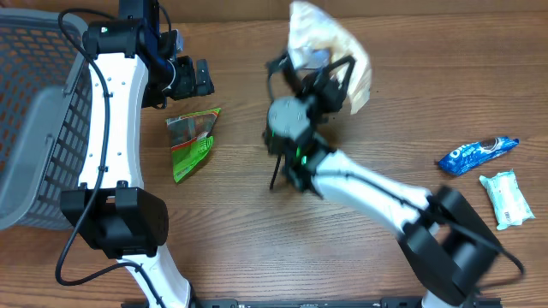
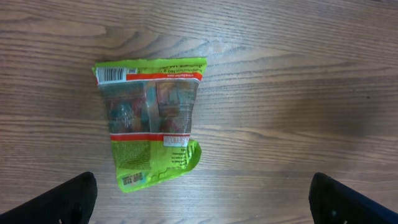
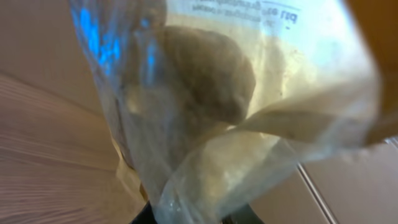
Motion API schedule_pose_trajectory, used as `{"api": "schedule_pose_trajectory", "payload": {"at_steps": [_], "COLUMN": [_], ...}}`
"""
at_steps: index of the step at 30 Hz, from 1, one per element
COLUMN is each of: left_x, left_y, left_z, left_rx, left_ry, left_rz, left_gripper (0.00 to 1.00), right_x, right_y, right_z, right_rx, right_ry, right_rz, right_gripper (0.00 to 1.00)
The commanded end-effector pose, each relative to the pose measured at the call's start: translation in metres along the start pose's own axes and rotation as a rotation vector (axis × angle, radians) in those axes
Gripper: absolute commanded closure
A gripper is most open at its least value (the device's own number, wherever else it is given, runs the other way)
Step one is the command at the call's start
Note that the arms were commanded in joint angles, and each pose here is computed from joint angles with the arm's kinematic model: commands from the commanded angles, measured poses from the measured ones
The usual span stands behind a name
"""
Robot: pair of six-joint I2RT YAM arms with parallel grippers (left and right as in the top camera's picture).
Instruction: Scan the item barcode
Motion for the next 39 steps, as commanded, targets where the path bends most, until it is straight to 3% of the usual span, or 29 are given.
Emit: {"api": "schedule_pose_trajectory", "payload": {"at_steps": [1,6,12,18,23,28,39], "left_x": [-0.001,-0.001,-0.001,-0.001,-0.001,-0.001,-0.001], "left_y": [-0.003,-0.003,-0.003,-0.003,-0.003,-0.003,-0.003], "left_z": [-0.004,-0.004,-0.004,-0.004,-0.004,-0.004,-0.004], "left_rx": [-0.008,-0.008,-0.008,-0.008,-0.008,-0.008,-0.008], "left_ry": [0.012,0.012,0.012,0.012,0.012,0.012,0.012], "left_rz": [-0.014,-0.014,-0.014,-0.014,-0.014,-0.014,-0.014], "left_gripper": [0.0,0.0,0.0,0.0,0.0,0.0,0.0], "right_x": [-0.011,-0.053,-0.108,-0.132,-0.132,-0.128,-0.118], "right_y": [-0.079,-0.123,-0.14,-0.146,-0.144,-0.133,-0.128], "right_z": [0.025,0.033,0.029,0.026,0.025,0.026,0.026], "right_rx": [0.028,0.052,0.054,0.051,0.045,0.044,0.042], "right_ry": [-0.038,-0.062,-0.058,-0.05,-0.047,-0.051,-0.053], "right_rz": [-0.241,-0.451,-0.612,-0.757,-0.716,-0.532,-0.432], "right_gripper": [0.97,0.97,0.97,0.97,0.97,0.97,0.97]}}
Point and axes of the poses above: each gripper's point midway between its finger pads, its own z axis back along the fingers, its own y axis along the line the jaws close on, x = y × z, the point moved 7 cm from there along z, back along the fingers, and after that the axes turned 3 degrees about z, right-handed, at the moved point
